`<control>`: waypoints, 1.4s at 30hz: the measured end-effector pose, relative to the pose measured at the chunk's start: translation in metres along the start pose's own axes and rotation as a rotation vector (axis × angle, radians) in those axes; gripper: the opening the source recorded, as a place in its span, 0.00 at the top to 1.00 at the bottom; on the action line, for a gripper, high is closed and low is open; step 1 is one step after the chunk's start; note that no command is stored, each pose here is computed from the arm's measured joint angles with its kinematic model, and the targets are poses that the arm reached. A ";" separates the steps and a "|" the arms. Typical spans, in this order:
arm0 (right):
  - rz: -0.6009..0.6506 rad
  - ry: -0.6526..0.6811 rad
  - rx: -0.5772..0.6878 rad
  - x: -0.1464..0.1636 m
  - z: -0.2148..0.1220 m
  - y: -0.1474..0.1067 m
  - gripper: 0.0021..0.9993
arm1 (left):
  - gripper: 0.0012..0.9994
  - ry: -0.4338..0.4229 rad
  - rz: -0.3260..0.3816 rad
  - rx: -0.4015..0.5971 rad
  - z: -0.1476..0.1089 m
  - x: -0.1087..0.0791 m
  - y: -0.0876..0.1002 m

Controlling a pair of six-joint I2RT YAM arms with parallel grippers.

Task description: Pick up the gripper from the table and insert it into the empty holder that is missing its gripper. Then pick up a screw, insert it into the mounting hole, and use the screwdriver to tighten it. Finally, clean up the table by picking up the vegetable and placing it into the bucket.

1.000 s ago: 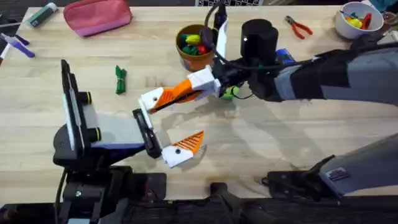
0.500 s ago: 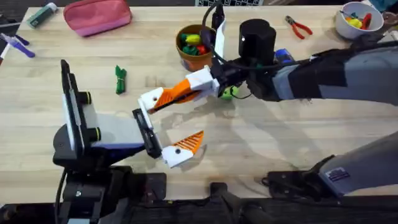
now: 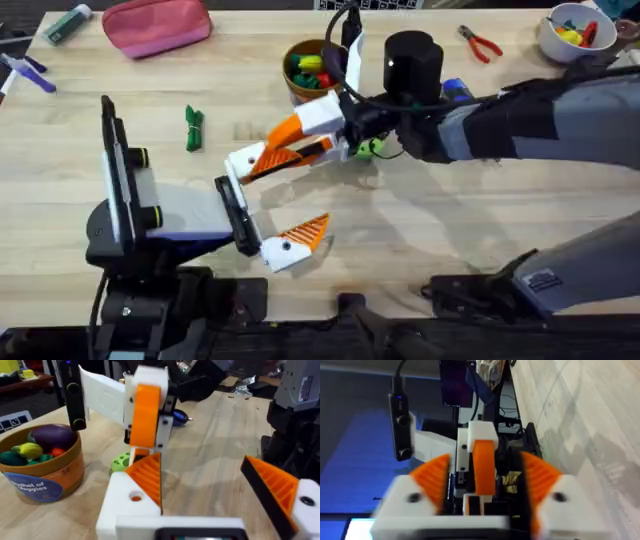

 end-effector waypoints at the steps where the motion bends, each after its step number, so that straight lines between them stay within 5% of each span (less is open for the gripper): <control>1: -0.002 -0.001 -0.002 0.000 0.000 0.000 0.05 | 0.01 0.000 0.000 0.000 0.000 0.000 0.000; 15: -0.027 -0.008 -0.021 0.005 -0.002 0.002 0.01 | 0.01 -0.004 -0.001 0.000 0.000 0.000 0.000; 21: -0.014 -0.075 -0.116 0.029 -0.033 0.007 0.01 | 0.01 -0.003 -0.001 0.000 0.000 0.000 0.000; 28: 0.164 -0.406 -0.234 0.035 -0.083 -0.014 0.01 | 0.01 -0.004 0.000 0.000 0.000 0.000 0.000; 36: 0.056 -0.868 -0.227 0.084 -0.126 -0.015 0.01 | 0.01 -0.004 -0.001 0.000 0.000 0.000 0.000; 42: 0.071 -1.186 -0.088 0.084 -0.140 -0.020 0.05 | 0.01 -0.004 0.000 0.000 0.000 0.000 0.000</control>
Point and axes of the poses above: each hand's point on the last joint's axis, 136 mm out from that joint toward the fingers, its own z axis out along the fingers, its own x axis along the line the jaws close on, y = z × x, the point moved 6 cm from there along -z, back along the fingers, and after that the axes turned 4 degrees about -z, right-handed, at the moved point
